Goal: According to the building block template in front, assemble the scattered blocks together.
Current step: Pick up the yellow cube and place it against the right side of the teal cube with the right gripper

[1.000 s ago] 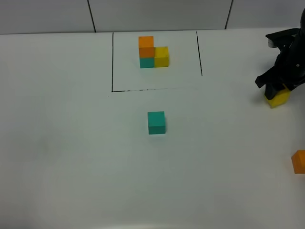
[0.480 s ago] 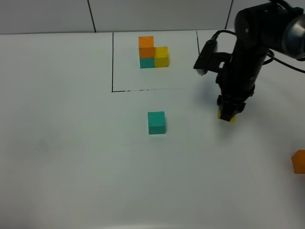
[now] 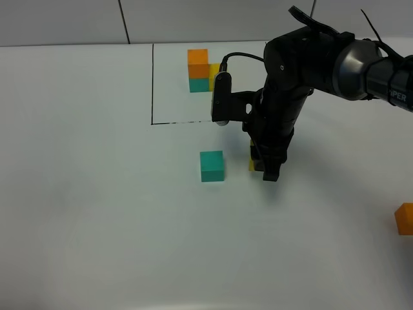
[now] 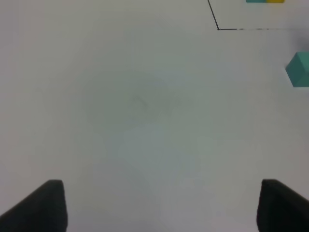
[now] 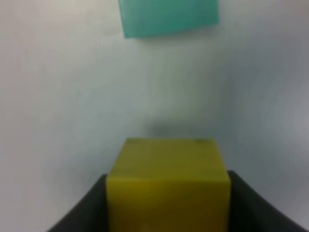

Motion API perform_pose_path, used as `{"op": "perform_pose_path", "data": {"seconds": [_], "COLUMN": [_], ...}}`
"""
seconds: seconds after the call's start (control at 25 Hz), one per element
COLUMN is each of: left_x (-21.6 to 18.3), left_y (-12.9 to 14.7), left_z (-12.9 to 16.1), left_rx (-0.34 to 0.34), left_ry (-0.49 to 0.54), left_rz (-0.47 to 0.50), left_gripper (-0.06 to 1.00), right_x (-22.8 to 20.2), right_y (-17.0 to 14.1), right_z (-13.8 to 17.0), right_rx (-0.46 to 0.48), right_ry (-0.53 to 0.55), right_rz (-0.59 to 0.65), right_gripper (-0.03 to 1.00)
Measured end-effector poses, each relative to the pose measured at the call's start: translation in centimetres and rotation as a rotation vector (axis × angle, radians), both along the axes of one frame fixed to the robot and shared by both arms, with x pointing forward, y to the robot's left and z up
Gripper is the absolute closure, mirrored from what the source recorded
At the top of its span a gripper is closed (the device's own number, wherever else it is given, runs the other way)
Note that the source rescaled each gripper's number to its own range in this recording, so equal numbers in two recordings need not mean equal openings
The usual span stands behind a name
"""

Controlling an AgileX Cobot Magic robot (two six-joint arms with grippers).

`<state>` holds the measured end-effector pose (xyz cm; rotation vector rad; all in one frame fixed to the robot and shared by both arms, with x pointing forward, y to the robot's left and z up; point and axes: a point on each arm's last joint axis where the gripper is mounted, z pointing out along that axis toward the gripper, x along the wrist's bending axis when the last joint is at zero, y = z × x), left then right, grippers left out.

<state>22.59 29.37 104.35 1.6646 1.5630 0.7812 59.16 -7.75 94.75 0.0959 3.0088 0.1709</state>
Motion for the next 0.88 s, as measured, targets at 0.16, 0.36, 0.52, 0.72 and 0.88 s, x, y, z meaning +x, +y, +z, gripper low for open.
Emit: {"op": "perform_pose_path", "data": {"seconds": [0.16,0.36,0.52,0.72,0.88], "left_x": [0.0,0.0,0.0,0.0,0.0], "left_y": [0.0,0.0,0.0,0.0,0.0], "left_z": [0.0,0.0,0.0,0.0,0.0], "left_rx": [0.000,0.000,0.000,0.000,0.000], "left_ry": [0.000,0.000,0.000,0.000,0.000], "left_rz": [0.000,0.000,0.000,0.000,0.000], "left_gripper": [0.12,0.12,0.12,0.12,0.12], "right_x": [0.1,0.5,1.3,1.8,1.8], "right_y": [0.1,0.8,1.7,2.4,2.4], "right_z": [-0.9,-1.7,-2.0,-2.9,-3.6], "right_rx": [-0.015,-0.019,-0.013,-0.025,-0.036], "right_ry": [0.007,0.026,0.050,0.089,0.101], "right_rz": [0.029,0.050,0.050,0.044,0.044], "right_gripper": [0.96,0.96,0.96,0.96,0.96]}}
